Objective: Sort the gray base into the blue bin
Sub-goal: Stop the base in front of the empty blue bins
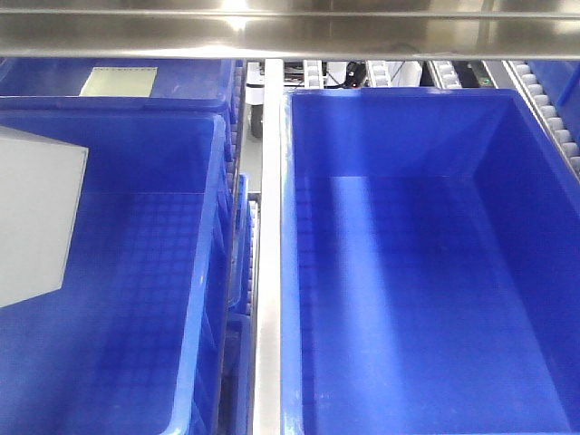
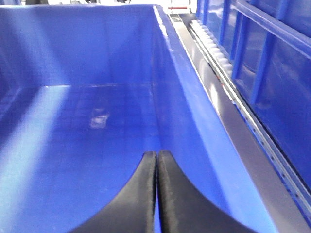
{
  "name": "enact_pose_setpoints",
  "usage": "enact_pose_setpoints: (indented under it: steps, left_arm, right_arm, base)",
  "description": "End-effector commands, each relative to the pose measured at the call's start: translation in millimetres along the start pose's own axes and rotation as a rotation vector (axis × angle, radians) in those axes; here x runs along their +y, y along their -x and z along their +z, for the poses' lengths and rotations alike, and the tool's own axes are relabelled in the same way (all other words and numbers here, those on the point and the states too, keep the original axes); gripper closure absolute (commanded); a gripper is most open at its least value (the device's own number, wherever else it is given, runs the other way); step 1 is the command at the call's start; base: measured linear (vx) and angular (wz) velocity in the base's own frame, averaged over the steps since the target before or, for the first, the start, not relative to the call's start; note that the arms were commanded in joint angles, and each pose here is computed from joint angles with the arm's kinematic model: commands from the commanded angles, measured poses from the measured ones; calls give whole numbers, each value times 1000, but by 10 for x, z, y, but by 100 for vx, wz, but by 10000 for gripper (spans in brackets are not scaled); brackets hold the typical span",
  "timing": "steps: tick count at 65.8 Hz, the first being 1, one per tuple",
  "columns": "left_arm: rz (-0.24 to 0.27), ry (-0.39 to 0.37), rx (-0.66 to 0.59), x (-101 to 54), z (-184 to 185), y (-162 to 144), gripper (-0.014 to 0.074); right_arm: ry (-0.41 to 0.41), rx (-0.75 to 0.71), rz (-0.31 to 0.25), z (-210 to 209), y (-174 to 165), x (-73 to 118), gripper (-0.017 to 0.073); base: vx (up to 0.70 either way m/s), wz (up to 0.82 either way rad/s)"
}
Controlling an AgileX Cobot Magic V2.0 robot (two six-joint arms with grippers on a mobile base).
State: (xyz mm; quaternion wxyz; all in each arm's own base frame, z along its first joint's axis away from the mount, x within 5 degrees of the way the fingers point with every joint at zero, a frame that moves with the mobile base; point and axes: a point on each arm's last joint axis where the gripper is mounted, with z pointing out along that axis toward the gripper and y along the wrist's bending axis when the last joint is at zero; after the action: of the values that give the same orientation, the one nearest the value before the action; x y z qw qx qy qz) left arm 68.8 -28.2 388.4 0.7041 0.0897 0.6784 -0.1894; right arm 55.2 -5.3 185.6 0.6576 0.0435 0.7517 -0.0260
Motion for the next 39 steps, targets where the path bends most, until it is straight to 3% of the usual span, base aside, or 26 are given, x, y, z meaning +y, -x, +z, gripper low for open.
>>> enact_pose_setpoints:
  steps: [1, 39]
  left_arm:
    - [-13, -33, -129, -37, -16, 186, 600]
    - [-13, -33, -129, -37, -16, 186, 600]
  right_arm:
    - [-4, -44, -18, 11, 41, -2, 564]
    - [-4, -44, -18, 11, 41, -2, 564]
  base:
    - [1, 6]
    - [0, 0]
